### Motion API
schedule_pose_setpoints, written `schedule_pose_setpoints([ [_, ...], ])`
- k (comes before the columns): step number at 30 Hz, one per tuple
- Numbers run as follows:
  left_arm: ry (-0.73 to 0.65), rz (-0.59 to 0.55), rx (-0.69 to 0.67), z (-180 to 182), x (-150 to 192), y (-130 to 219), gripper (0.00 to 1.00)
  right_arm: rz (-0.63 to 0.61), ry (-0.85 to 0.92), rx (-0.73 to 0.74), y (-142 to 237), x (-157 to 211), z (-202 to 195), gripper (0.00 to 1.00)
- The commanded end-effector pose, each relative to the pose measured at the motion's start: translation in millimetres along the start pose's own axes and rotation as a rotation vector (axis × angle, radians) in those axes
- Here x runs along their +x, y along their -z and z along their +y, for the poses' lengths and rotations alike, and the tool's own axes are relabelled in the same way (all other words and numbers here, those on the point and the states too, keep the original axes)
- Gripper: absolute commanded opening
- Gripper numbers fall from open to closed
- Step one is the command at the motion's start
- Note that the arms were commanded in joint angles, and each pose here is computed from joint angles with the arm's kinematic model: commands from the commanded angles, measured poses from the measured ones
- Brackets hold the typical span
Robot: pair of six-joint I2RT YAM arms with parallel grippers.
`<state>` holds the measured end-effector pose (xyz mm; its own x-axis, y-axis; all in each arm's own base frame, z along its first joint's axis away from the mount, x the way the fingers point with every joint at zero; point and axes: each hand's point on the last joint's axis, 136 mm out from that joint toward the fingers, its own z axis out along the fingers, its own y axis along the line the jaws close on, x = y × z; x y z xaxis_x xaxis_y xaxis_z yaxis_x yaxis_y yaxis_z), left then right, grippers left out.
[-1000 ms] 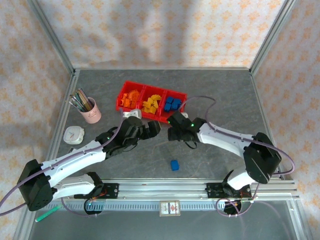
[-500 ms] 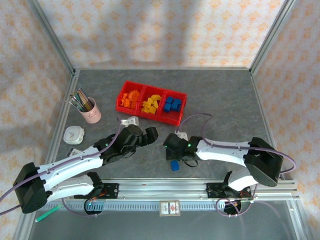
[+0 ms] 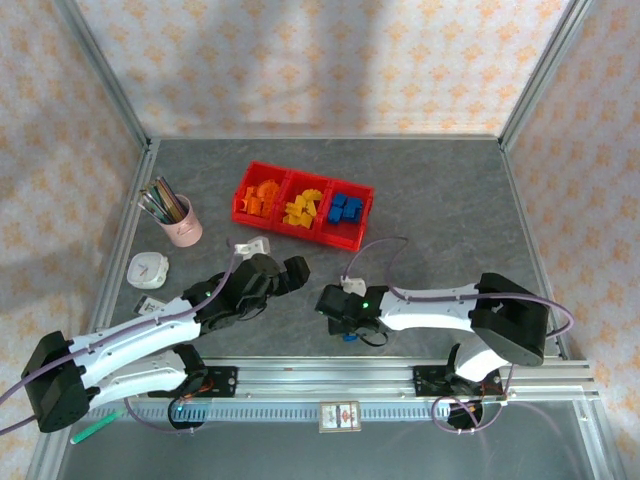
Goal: Sort the legos into containers by color
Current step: Pick up the lego from the bottom-center of the table.
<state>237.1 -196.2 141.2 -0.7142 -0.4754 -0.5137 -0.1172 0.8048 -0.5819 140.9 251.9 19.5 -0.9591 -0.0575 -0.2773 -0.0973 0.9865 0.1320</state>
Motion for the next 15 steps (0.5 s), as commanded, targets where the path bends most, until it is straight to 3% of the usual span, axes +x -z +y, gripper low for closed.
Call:
schedule_pose_setpoints([
  [1, 0.001, -0.010, -0.038, 11, 1, 2, 0.99, 0.000, -0.008, 0.022, -1, 4, -2, 0.54],
  [7, 0.002, -0.012, -0.041, 12, 1, 2, 0.99, -0.017, 0.005, 0.028, 3, -1, 0, 0.38],
  [15, -0.017, -0.032, -0.041, 7, -6, 4, 0.99, -0.090, 0.010, 0.005, 26, -29, 10, 0.33],
])
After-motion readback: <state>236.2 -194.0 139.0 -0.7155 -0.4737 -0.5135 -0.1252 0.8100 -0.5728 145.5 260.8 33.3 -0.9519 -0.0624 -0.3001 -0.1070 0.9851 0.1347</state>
